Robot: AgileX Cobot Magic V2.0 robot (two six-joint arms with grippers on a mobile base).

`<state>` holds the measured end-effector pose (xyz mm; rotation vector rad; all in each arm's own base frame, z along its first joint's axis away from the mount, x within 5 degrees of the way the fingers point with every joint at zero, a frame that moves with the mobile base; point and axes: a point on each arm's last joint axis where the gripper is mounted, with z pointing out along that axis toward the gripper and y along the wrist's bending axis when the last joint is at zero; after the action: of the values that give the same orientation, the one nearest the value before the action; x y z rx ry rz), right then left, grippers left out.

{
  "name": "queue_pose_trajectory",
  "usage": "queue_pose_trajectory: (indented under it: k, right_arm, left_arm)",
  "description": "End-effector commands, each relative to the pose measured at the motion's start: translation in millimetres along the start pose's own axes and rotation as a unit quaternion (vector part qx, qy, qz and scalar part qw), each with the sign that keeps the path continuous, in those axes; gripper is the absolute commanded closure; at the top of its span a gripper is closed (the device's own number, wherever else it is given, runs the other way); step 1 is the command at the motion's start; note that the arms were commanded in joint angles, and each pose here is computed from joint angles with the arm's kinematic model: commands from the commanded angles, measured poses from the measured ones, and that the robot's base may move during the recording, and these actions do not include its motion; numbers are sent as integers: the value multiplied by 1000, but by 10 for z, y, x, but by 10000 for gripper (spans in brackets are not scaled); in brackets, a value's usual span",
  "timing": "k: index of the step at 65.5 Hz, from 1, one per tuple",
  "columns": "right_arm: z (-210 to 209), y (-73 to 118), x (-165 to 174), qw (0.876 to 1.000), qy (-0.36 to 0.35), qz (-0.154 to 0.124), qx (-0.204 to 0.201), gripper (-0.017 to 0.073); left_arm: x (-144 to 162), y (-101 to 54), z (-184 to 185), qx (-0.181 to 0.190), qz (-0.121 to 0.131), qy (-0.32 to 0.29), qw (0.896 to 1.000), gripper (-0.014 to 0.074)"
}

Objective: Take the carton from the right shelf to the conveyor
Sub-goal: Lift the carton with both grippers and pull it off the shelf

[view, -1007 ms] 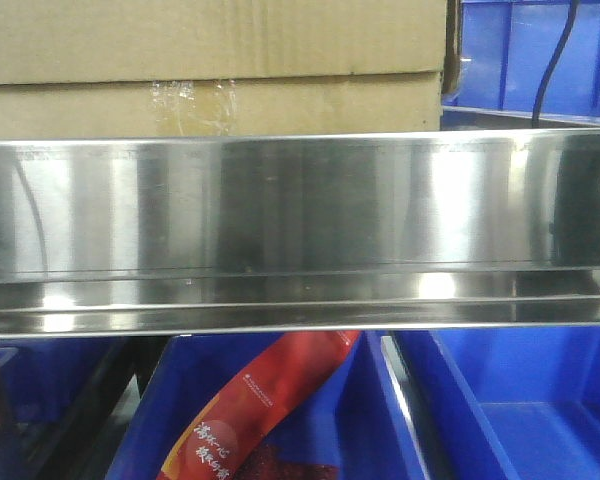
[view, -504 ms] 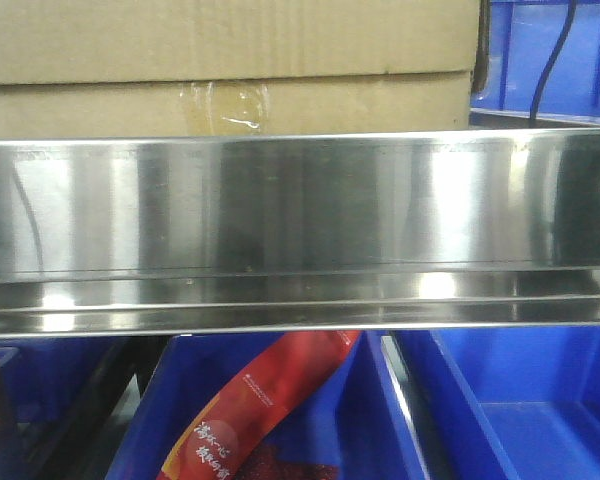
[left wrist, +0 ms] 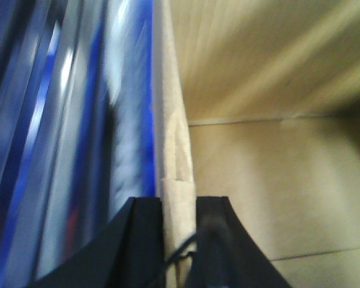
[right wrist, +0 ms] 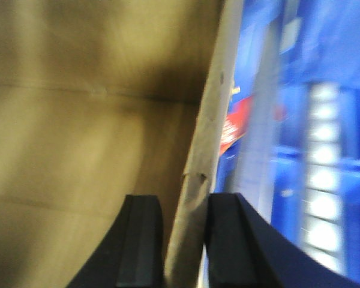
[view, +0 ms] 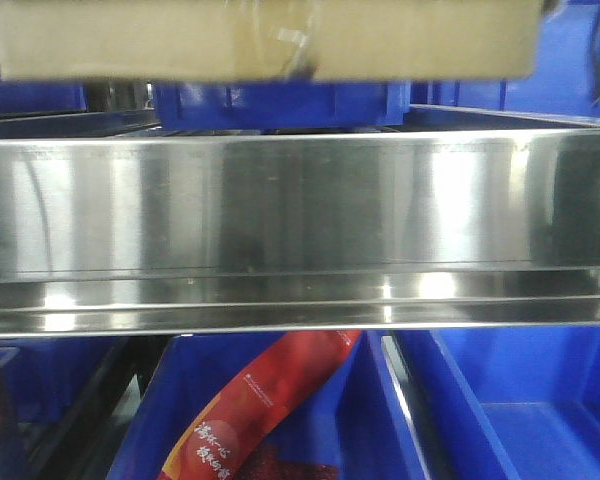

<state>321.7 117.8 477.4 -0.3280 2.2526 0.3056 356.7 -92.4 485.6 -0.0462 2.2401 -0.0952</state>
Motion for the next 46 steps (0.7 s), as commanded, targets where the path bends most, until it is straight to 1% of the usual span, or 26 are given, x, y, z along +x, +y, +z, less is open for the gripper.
queue_pose_trajectory:
  k: [1,7,16,21,26,32,38,41,46]
  right_arm:
    - [-300,-19,30,1000,-4,-5,13,625]
    - [-518,-5,63,1000,-21,-7,13,625]
    - [-773,5,222,1000,-26,-7,13,625]
    - [-844,1,358,1000,-16,-6,13,625]
    - [-865,-7,483,1000,-7,-5,14,625]
    - [-930,23,607,1000,-9,-8,7,625]
    - [-974,89,712,1000,-12,-17,-7,625]
    - [-992,124,752,1000,-15,-22,-14,625]
    - [-993,167,778,999,-17,-28,-22,625]
  left_arm:
    - [-31,-143,-275,34,6,-34,999,610]
    - [7,-269,-419,49,20,-43,998,610]
    - [132,-431,-529,47,55,-42,997,610]
    - [243,-473,-565,48,59,-28,997,610]
    - [373,-511,-578,53,72,-9,996,610]
    - [530,-512,-612,53,88,11,995,610]
    - [677,-455,-669,51,96,27,994,610]
    - [737,-419,-698,50,98,33,993,610]
    - [810,-349,-760,45,88,36,995,610]
